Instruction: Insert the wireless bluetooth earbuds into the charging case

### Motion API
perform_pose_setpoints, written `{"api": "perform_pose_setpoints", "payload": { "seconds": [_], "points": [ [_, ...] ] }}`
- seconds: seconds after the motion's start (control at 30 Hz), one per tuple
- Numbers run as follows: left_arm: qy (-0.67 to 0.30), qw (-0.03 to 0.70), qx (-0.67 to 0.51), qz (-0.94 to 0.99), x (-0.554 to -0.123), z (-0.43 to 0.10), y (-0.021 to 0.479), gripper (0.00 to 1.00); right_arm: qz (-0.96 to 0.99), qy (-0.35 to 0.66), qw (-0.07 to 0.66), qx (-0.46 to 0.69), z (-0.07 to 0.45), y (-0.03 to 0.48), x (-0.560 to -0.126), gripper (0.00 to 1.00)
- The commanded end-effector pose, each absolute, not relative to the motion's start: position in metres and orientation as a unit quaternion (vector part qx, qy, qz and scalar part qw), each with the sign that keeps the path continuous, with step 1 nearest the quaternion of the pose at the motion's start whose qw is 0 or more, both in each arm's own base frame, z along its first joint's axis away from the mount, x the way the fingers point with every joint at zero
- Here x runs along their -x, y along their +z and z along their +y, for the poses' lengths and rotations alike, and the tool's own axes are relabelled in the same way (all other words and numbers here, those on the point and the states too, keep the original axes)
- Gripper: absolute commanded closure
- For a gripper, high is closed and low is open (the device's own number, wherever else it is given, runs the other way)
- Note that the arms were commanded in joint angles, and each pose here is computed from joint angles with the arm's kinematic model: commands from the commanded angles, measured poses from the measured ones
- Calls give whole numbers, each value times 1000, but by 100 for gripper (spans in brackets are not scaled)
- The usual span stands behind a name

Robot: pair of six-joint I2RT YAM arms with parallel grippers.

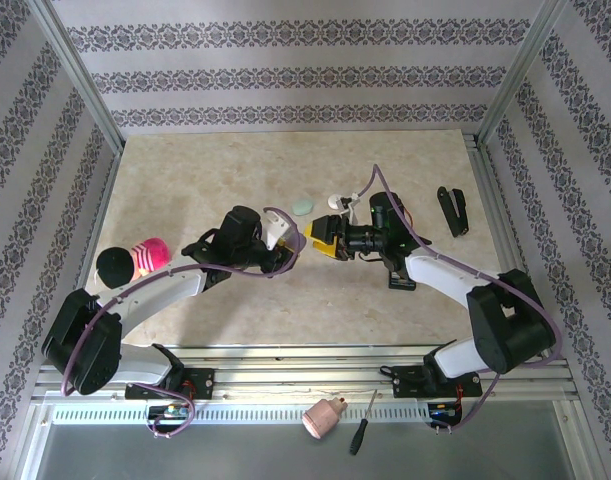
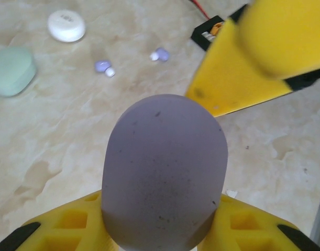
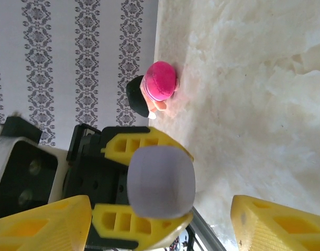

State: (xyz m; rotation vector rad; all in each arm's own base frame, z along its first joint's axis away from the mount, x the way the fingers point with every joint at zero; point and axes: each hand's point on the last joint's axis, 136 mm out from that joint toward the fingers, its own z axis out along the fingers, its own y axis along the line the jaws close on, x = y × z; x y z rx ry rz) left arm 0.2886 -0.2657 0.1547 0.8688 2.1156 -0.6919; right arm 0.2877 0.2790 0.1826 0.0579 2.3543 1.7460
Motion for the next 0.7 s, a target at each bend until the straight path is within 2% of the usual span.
{"api": "perform_pose_setpoints", "payload": {
  "seconds": [0.0, 0.37, 0.47, 0.53, 0.67],
  "points": [
    [-288, 399, -385, 781, -284, -281, 179, 64, 785, 612, 98, 4, 292, 199, -286, 32],
    [-296, 395, -400, 772, -282, -288, 180, 64, 788, 610, 82, 5, 296, 189, -283, 57],
    [-296, 395, -400, 772, -284, -289, 180, 64, 789, 610, 79, 8, 296, 186, -283, 61],
    [-295, 398, -399, 772, -287, -290, 181, 64, 789, 610, 75, 3, 294, 182, -284, 67],
    [-291, 403, -396, 772, -290, -290, 182, 59, 784, 616, 79, 1, 292, 187, -285, 75]
  ]
}}
